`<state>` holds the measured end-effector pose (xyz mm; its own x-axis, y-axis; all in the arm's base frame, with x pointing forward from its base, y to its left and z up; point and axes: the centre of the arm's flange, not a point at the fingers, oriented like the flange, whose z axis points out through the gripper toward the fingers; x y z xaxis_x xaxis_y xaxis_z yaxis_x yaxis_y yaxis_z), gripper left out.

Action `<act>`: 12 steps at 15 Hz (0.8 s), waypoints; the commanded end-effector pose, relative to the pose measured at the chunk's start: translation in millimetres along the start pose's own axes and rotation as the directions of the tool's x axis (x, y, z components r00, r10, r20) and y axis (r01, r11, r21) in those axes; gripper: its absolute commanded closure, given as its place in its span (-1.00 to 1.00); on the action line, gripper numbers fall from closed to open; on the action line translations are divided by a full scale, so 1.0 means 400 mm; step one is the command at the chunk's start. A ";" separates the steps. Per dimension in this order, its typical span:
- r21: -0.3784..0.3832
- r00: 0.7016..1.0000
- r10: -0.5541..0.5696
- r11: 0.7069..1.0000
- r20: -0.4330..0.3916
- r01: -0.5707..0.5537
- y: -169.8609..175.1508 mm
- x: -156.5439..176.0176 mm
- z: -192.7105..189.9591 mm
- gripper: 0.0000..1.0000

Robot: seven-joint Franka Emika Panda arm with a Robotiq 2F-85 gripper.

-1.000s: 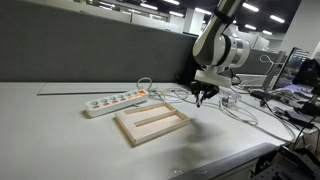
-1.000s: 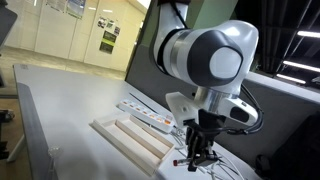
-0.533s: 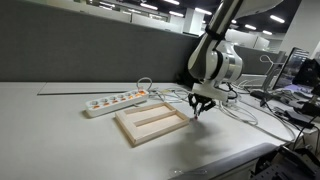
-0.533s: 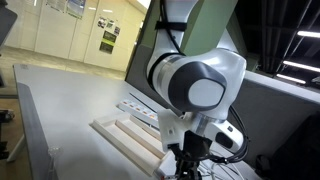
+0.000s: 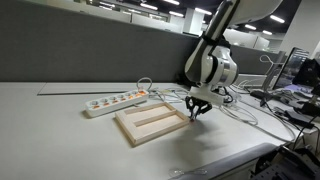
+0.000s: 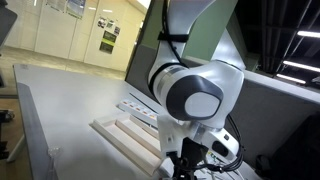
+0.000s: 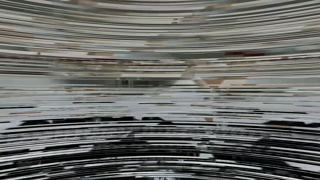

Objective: Remove the silver object from the box and put it on the table

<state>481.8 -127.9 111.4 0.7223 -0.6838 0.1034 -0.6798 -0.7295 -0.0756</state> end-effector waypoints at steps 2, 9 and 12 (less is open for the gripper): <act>0.016 1.000 0.006 1.000 0.009 -0.006 0.002 0.022 0.018 -0.06; 0.010 1.000 0.009 1.000 -0.003 -0.009 0.001 0.028 0.015 0.87; 0.008 1.000 0.007 1.000 -0.002 -0.007 0.000 0.027 0.013 0.86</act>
<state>485.1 -132.0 111.4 0.7191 -0.6870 0.1043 -0.6822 -0.7265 -0.0822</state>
